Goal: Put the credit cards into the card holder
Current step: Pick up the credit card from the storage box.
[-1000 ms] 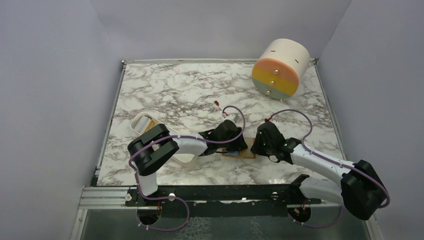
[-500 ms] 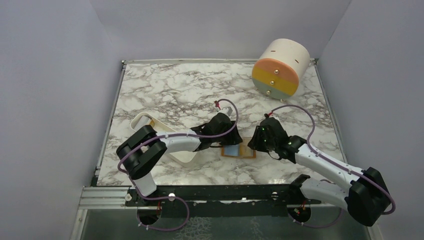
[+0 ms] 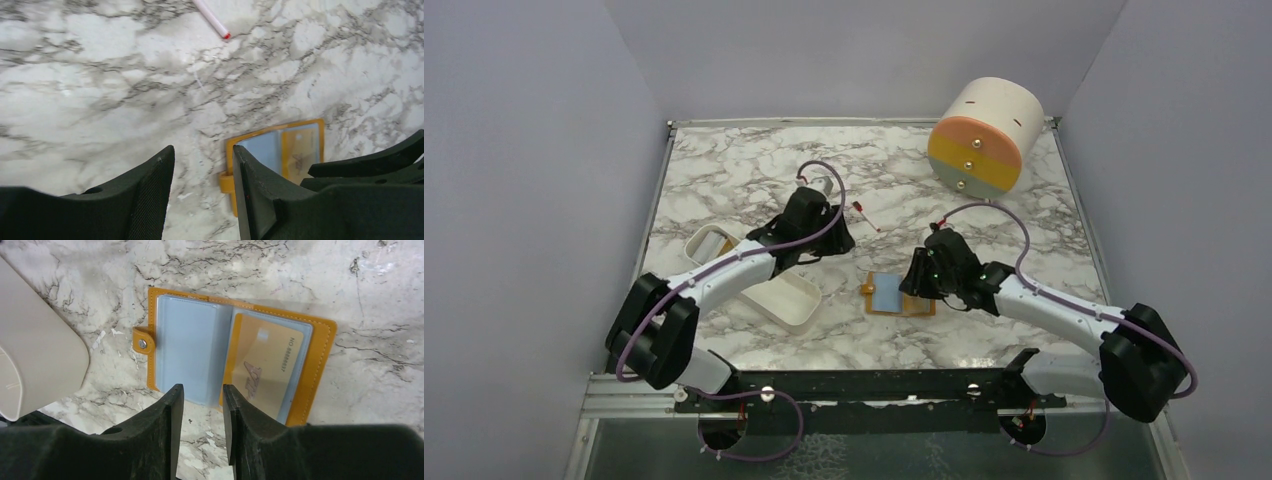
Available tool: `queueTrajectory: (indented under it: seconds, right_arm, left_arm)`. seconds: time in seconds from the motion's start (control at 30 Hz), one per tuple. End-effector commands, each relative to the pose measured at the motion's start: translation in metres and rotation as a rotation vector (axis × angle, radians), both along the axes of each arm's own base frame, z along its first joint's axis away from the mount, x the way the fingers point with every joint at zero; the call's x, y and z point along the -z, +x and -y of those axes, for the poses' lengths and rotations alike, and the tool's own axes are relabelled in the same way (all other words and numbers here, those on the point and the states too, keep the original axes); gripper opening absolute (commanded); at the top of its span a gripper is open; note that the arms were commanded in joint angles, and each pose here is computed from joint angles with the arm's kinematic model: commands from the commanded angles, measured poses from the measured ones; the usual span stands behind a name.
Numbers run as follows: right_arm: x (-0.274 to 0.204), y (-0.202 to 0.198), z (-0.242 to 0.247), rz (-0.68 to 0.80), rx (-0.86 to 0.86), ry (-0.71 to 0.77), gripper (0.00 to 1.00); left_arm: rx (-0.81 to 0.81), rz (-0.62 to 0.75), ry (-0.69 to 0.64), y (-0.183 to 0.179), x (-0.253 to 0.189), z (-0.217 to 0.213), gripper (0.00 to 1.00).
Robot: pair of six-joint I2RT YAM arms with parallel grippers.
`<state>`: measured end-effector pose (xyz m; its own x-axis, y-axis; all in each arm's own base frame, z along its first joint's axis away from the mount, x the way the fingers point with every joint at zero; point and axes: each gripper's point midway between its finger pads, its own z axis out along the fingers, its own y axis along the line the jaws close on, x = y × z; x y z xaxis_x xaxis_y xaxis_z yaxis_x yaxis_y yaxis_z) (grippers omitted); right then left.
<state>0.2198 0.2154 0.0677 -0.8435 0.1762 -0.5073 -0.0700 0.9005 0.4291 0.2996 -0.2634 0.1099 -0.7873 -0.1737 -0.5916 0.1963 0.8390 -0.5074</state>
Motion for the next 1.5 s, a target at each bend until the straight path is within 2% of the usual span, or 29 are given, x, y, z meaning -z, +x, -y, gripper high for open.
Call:
queueTrajectory:
  seconds: [0.0, 0.3, 0.57, 0.73, 1.47]
  right_arm:
    - [-0.015, 0.013, -0.022, 0.044, -0.03, 0.056, 0.36]
    - [0.009, 0.013, -0.028, 0.008, -0.07, 0.036, 0.37]
    - [0.029, 0.009, -0.016, -0.011, -0.072, -0.041, 0.37]
    - [0.025, 0.012, -0.013, 0.012, -0.074, -0.058, 0.36]
    - [-0.001, 0.012, -0.029, 0.079, -0.176, 0.015, 0.36]
  left_arm:
    - [-0.019, 0.057, 0.224, 0.011, -0.016, -0.062, 0.48]
    - [-0.084, 0.218, 0.524, 0.028, -0.044, -0.161, 0.41]
    - [-0.119, 0.257, 0.756, 0.028, -0.034, -0.224, 0.4]
    - [-0.173, 0.202, 0.886, 0.026, -0.021, -0.262, 0.41]
    - [-0.185, 0.091, 1.018, 0.02, 0.015, -0.306, 0.44]
